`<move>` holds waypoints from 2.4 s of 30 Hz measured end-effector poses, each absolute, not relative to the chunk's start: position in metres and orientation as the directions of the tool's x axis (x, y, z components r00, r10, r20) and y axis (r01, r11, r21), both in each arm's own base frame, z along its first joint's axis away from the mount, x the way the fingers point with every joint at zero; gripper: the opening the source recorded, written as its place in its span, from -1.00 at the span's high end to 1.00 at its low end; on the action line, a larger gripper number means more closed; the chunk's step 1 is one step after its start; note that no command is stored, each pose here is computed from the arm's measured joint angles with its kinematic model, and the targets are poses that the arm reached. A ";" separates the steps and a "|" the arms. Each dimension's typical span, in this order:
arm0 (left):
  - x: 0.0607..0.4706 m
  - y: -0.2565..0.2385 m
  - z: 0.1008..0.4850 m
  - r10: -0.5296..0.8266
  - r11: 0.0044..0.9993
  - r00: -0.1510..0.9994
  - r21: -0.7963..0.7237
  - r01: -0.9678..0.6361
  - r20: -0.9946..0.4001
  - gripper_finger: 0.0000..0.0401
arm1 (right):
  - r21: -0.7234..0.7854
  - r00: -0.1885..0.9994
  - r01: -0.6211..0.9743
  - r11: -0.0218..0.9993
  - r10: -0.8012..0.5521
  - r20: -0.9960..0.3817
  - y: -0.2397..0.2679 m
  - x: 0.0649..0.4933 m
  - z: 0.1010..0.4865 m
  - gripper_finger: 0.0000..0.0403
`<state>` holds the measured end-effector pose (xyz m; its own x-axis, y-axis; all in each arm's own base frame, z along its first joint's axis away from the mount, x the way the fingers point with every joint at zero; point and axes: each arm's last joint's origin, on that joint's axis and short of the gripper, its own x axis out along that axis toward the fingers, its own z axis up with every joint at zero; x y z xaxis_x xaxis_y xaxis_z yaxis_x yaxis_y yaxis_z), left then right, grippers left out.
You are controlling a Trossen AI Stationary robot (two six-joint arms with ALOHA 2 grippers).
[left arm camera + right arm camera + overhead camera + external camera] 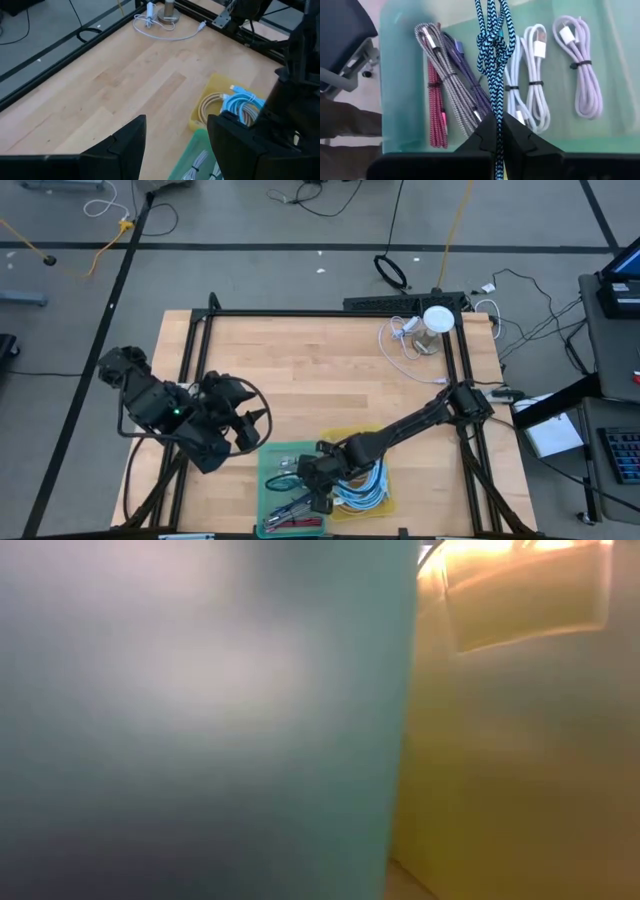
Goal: Pick & Place USB Port
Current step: Put the blue USB cable into the green bin, then adjust the yellow bin
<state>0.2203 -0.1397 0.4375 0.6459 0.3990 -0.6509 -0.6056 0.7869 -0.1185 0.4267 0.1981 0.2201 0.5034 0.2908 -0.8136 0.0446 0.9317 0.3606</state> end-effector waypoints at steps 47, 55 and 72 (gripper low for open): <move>0.228 -0.142 0.417 0.419 0.715 0.606 -0.165 -0.679 -0.677 -0.07 | 0.483 0.522 -0.060 0.873 0.440 -0.731 0.249 0.423 0.204 0.23; 0.239 -0.122 0.417 0.460 0.691 0.562 -0.121 -0.713 -0.688 -0.06 | 0.122 0.636 0.288 0.950 -0.094 -0.766 0.172 0.401 0.278 0.43; 0.248 -0.123 0.419 0.377 0.759 0.603 -0.138 -0.636 -0.703 -0.06 | -0.307 0.086 0.609 0.731 -0.446 -0.891 0.074 0.312 0.204 1.00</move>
<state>0.2480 -0.1231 0.4189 0.6028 0.3774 -0.7030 -0.6363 0.7589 -0.1382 0.3124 0.0738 0.2039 0.0860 -0.4464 -0.8907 0.6093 0.7309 -0.3075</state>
